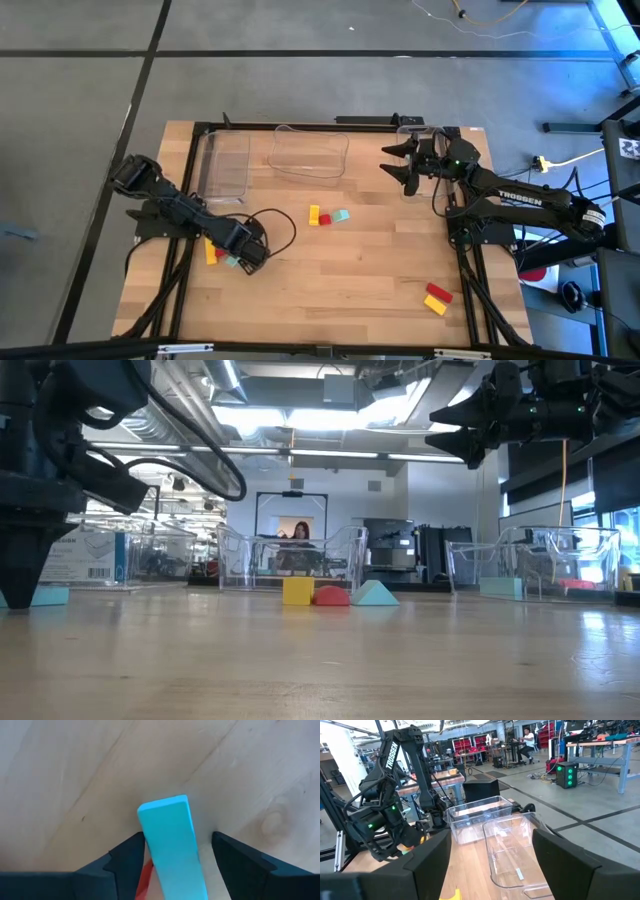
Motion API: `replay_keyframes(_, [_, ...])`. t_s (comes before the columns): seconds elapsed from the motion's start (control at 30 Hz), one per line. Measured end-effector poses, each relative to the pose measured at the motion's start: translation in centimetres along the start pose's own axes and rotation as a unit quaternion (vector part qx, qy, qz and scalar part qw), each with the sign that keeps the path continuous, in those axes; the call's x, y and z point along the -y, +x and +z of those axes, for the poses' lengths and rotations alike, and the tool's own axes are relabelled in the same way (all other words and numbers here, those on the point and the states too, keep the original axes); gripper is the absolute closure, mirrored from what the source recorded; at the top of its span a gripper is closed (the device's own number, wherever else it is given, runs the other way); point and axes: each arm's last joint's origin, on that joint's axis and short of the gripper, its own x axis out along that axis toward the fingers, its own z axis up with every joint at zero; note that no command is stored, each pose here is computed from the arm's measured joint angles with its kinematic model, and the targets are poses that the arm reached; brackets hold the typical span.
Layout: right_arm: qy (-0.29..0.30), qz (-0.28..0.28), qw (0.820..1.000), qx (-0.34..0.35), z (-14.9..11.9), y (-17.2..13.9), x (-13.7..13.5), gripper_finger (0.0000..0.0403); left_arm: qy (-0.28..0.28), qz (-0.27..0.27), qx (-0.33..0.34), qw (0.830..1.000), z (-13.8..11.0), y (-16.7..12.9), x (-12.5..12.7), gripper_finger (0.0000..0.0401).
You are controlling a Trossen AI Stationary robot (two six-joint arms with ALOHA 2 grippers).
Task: Sort & place blocks by color
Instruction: Put the left light blue block into the right transparent bin
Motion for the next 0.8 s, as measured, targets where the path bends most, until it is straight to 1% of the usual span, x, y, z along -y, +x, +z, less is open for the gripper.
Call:
replay_keyframes(0.17, [0.000, -0.001, 1.000, 0.000, 0.0, 0.0, 0.0, 0.0121, 0.022, -0.001, 0.008, 1.000, 0.2, -0.1, -0.1, 0.0198])
replay_keyframes(0.27, [0.000, -0.001, 1.000, 0.000, 0.0, 0.0, 0.0, 0.0121, 0.036, -0.002, 0.008, 0.999, 0.4, -0.1, -0.1, 0.0225])
replay_keyframes(0.43, [0.000, -0.001, 1.000, 0.000, 0.0, 0.0, 0.0, 0.0121, 0.070, -0.007, 0.007, 0.998, 0.6, -0.5, 0.1, 0.0285])
replay_keyframes(0.5, [0.000, -0.001, 1.000, 0.000, 0.0, 0.0, 0.0, 0.0121, 0.082, -0.013, 0.012, 0.996, 0.9, -0.9, 0.3, 0.0290])
replay_keyframes(0.57, [0.000, -0.001, 1.000, 0.000, 0.0, 0.0, 0.0, 0.0121, 0.098, -0.021, 0.033, 0.994, 1.2, -1.8, 0.5, 0.0290])
replay_keyframes(0.67, [-0.001, -0.003, 1.000, 0.001, 0.0, 0.0, 0.0, 0.0121, 0.130, -0.031, 0.084, 0.987, 2.1, -3.5, 0.8, 0.0290])
replay_keyframes(0.73, [-0.001, -0.005, 1.000, 0.001, 0.0, 0.0, 0.0, 0.0121, 0.161, -0.036, 0.137, 0.977, 3.0, -5.2, 0.9, 0.0290])
replay_keyframes(0.8, [-0.001, -0.006, 1.000, 0.001, 0.0, 0.0, 0.0, 0.0121, 0.193, -0.044, 0.198, 0.960, 4.0, -6.9, 0.9, 0.0291])
